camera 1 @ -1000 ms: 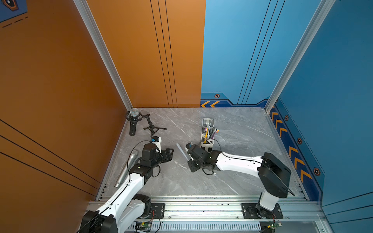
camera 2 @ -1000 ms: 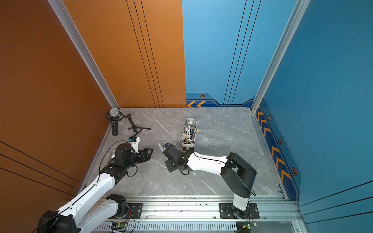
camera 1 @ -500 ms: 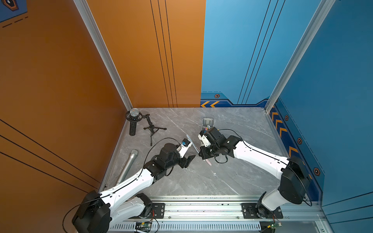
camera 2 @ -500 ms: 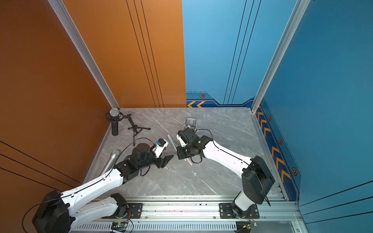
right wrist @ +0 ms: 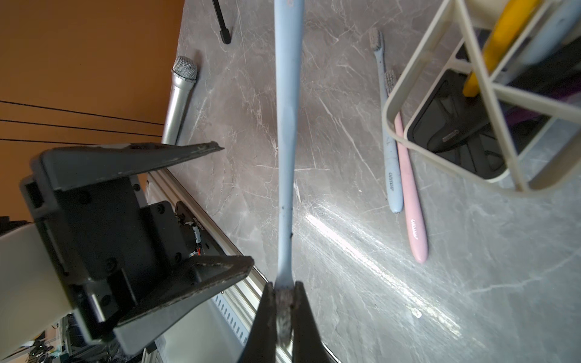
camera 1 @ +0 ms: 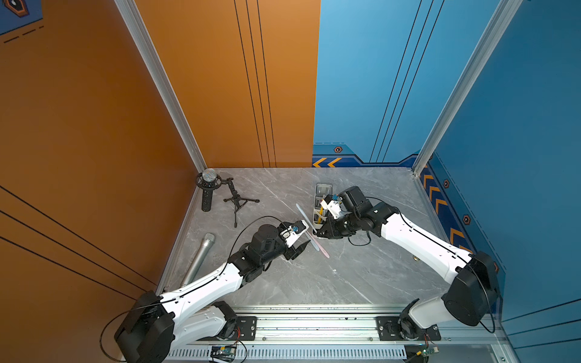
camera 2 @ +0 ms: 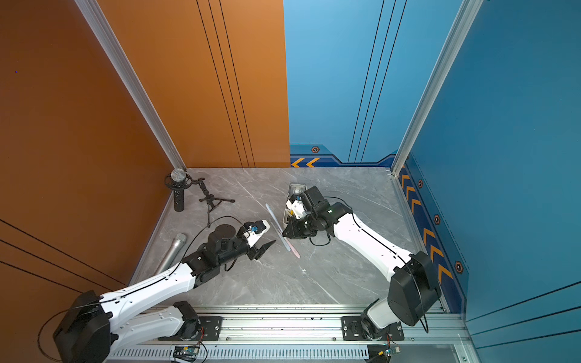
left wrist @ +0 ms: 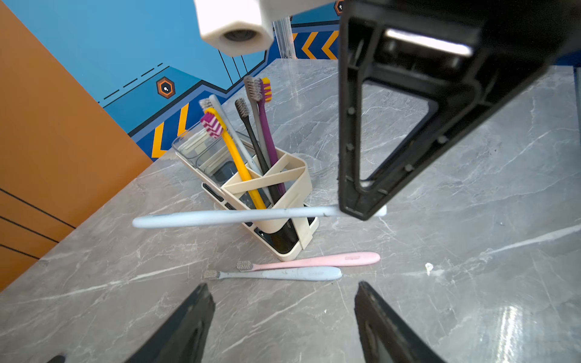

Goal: Place the toothbrush into the toothbrush holder
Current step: Pick up the toothbrush from the center of the board.

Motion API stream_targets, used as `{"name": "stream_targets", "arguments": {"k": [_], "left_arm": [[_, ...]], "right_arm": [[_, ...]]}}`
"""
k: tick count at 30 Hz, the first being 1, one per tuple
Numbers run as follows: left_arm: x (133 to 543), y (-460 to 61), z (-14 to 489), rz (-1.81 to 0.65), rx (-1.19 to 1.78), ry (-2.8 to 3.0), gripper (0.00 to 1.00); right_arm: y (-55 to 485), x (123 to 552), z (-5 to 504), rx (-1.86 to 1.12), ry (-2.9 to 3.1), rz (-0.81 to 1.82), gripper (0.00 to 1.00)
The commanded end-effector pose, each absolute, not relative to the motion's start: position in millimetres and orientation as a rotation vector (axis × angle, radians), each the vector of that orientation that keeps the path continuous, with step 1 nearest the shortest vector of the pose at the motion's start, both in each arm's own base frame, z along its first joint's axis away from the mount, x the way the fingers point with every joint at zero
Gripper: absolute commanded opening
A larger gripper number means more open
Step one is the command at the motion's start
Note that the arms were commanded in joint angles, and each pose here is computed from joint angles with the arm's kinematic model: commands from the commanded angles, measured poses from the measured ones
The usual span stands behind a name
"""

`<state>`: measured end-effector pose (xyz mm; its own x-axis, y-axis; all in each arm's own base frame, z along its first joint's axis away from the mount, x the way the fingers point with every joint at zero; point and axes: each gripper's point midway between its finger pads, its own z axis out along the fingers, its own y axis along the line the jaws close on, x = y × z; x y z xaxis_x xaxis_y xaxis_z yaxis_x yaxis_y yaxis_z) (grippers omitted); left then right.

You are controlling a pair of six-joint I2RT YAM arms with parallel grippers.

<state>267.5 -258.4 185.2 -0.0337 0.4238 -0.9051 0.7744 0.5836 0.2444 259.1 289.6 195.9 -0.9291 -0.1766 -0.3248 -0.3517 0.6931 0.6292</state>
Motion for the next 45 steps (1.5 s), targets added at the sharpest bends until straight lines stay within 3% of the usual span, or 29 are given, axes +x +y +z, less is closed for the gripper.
{"name": "stream_targets", "arguments": {"k": [1,11,31,39,45], "left_arm": [[270.0,-267.7,193.3,-0.327,1.058,1.585,0.74],[263.5,-280.7,197.4,-0.202,1.128,1.49,0.74],[262.4,-302.8,197.9,-0.199,1.216,1.438,0.73],[264.0,-301.8,191.9,-0.196,1.22,1.454,0.58],[265.3,-303.8,192.8,-0.205,1.22,1.454,0.54]], "right_arm": [[285.3,246.3,208.2,-0.427,2.672,1.141,0.0],[274.1,247.6,200.3,-0.365,2.739,1.114,0.0],[292.0,232.6,206.0,-0.443,2.758,1.234,0.0],[292.1,233.2,210.7,-0.437,2.749,1.258,0.0],[293.7,231.6,210.0,-0.444,2.753,1.28,0.0]]}}
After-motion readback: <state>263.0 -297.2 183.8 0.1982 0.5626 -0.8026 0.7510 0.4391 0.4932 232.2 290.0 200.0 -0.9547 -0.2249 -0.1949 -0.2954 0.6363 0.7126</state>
